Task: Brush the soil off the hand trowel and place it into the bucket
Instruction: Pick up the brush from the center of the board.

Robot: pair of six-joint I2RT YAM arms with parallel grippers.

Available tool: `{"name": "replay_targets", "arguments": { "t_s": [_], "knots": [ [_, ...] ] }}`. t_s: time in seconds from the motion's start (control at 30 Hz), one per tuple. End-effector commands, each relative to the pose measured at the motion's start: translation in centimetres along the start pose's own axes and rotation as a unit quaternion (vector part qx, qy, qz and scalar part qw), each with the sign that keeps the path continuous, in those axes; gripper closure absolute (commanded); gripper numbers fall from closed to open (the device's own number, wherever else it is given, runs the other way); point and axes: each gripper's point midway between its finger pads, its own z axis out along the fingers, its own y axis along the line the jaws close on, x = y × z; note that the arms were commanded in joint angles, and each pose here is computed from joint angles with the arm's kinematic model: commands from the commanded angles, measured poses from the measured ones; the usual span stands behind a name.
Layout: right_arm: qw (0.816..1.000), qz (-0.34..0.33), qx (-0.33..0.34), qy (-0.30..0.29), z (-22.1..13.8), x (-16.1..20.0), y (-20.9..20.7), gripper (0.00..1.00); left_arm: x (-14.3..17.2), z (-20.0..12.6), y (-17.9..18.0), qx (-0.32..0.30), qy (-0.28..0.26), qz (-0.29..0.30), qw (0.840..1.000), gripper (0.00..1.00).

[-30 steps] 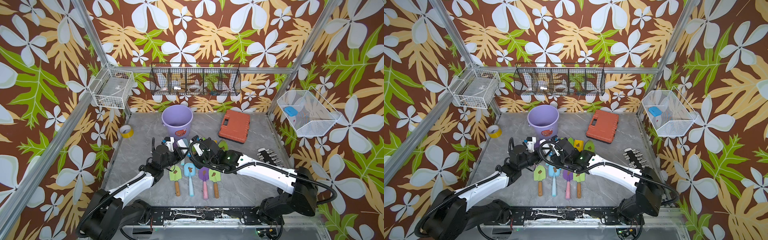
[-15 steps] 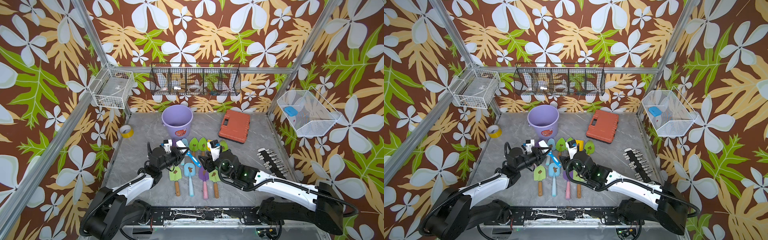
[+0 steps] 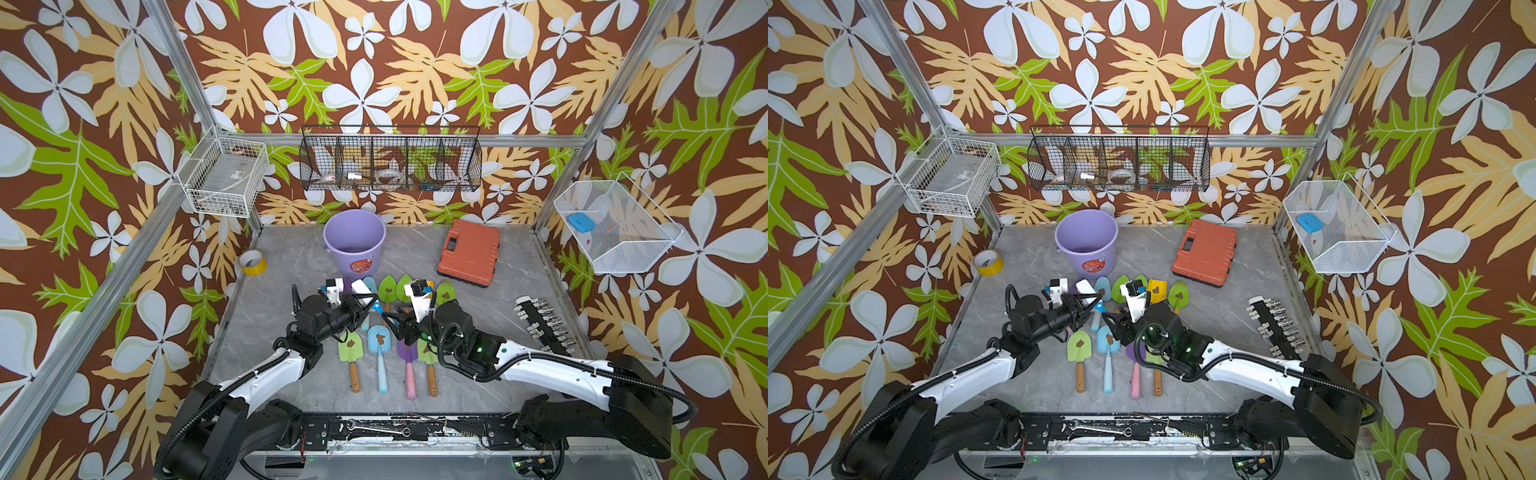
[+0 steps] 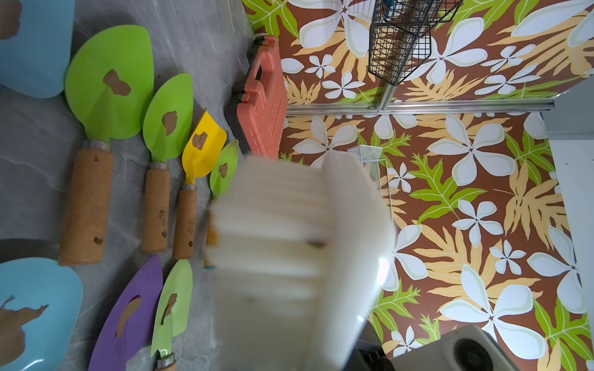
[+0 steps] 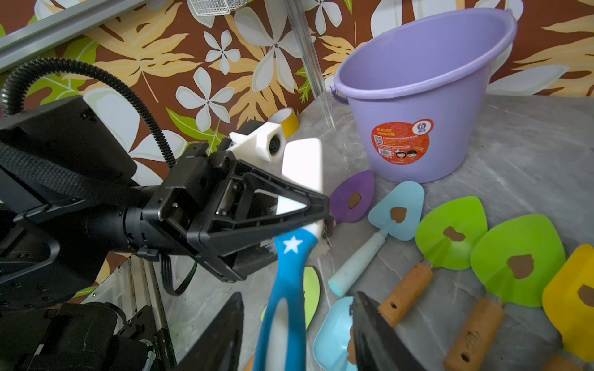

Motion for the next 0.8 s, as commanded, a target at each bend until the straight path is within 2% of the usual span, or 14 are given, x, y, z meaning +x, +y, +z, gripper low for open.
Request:
{"name": "replay_targets", "arguments": {
  "t_s": [0.0,0.2,0.53,0.77],
  "knots": [
    [1.000,-0.002,-0.020,-0.007,0.5,-0.6,0.9,0.48,-0.3,-0.1,-0.7,0.012,-0.006,0.006,1.000,1.00],
    [1.000,0.000,-0.008,0.018,1.5,0.4,0.5,0.55,-0.2,0.0,-0.7,0.012,-0.004,0.008,1.000,1.00],
    [0.998,-0.001,0.015,0.058,2.7,2.2,-0.3,0.59,-0.3,0.0,-0.7,0.010,-0.005,0.009,1.000,1.00],
    [0.998,-0.001,0.014,0.062,2.9,2.5,-0.2,0.63,-0.3,0.1,-0.5,0.006,-0.005,0.008,1.000,1.00]
  ]
}}
